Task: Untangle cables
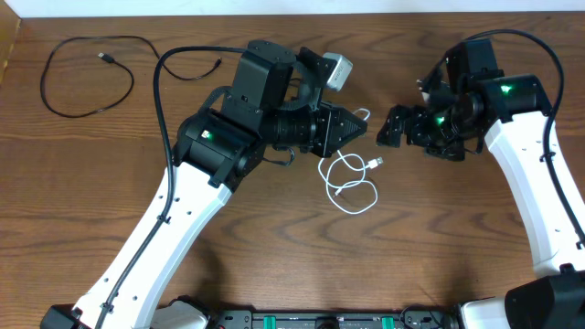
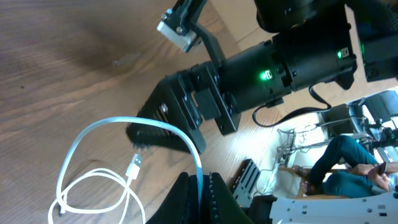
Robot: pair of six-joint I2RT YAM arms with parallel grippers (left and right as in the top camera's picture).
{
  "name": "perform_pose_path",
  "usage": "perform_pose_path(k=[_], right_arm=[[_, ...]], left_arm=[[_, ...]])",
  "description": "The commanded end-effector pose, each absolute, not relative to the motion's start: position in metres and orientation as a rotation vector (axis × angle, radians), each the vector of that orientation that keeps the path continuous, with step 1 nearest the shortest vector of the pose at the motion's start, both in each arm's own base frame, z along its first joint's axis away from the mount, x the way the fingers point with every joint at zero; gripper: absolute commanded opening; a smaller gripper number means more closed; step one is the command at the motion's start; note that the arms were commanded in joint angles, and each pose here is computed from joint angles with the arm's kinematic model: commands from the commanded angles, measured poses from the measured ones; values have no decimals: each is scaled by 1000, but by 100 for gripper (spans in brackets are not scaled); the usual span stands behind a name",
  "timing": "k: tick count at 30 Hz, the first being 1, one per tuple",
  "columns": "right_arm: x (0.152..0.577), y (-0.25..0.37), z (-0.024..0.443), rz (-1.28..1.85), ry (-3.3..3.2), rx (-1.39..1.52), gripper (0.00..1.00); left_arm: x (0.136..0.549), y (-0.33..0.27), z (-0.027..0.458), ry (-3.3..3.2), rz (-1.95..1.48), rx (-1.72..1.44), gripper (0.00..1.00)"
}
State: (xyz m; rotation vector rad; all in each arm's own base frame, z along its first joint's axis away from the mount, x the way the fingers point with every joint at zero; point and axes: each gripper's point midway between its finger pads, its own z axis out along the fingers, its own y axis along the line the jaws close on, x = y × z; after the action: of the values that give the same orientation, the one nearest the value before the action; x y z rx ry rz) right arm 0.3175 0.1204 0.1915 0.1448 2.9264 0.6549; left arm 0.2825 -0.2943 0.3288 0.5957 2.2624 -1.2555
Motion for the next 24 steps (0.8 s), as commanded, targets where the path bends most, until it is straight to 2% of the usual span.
perform_pose_path(k=[1,8,14,24], right_arm=[[313,135,197,766,2910,20,99],[312,137,197,777,2907,1,99],[305,164,209,935,2818,-288,99],[307,195,215,949,2733,-437,99]], left_arm=[[282,-295,335,2256,-1295,566,8],[283,-296,336,2255,-1302,553,8],[295,-290,332,2327,-1277,364,7],[296,-291,334,2365,-1334,237,7]])
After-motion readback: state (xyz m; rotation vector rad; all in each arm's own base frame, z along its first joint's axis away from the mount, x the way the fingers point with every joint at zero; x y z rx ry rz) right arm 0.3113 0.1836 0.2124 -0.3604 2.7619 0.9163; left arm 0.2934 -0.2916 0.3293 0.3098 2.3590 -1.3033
